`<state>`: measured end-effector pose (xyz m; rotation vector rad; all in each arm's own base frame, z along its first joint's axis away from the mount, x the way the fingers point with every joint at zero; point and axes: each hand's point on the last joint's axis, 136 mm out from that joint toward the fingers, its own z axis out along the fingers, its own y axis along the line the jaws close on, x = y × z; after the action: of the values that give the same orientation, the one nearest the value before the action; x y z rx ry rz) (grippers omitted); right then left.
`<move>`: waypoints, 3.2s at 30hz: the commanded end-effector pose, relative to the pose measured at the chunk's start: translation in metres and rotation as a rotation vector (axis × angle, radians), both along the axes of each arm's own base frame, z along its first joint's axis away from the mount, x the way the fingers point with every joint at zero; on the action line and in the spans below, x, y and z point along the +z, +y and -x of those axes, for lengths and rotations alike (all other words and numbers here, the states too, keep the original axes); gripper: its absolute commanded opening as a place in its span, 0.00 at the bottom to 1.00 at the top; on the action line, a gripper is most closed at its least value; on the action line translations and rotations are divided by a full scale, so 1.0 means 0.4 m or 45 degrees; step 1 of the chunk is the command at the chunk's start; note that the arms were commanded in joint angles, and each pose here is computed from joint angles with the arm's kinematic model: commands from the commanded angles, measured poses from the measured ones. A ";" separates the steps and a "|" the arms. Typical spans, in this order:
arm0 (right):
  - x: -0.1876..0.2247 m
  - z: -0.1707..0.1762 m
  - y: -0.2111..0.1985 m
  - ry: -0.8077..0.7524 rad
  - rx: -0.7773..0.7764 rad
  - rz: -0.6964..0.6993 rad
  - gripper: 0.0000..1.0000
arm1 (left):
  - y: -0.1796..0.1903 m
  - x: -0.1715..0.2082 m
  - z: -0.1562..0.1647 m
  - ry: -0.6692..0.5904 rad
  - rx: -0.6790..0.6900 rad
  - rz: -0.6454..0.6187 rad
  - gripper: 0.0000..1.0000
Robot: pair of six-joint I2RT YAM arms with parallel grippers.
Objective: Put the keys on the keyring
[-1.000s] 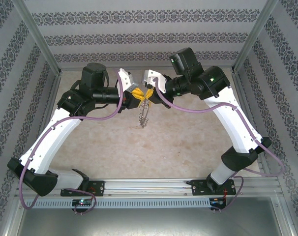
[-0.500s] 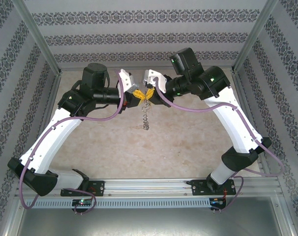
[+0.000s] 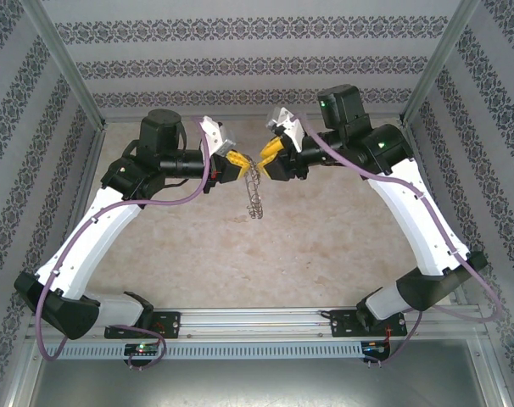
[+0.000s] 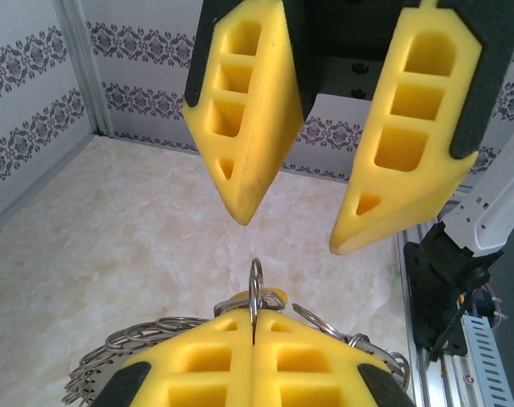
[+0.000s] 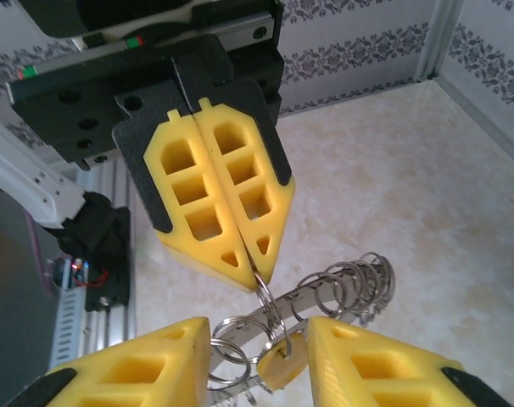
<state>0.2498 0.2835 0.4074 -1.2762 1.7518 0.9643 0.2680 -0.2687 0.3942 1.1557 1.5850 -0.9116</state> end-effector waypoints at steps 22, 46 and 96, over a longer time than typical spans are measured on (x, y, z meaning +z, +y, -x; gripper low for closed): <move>-0.010 -0.001 -0.010 0.151 -0.003 -0.102 0.22 | 0.005 0.088 0.025 -0.092 -0.039 0.120 0.00; -0.027 -0.015 0.006 0.389 0.056 -0.148 0.00 | 0.005 0.124 0.021 -0.142 -0.048 0.177 0.00; 0.079 -0.001 0.043 -0.071 0.050 -0.181 0.23 | 0.012 0.200 0.042 -0.077 -0.205 0.284 0.00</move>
<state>0.2546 0.2936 0.4373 -1.2058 1.6395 1.0197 0.2592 -0.2656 0.4496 1.1266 1.4161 -1.1116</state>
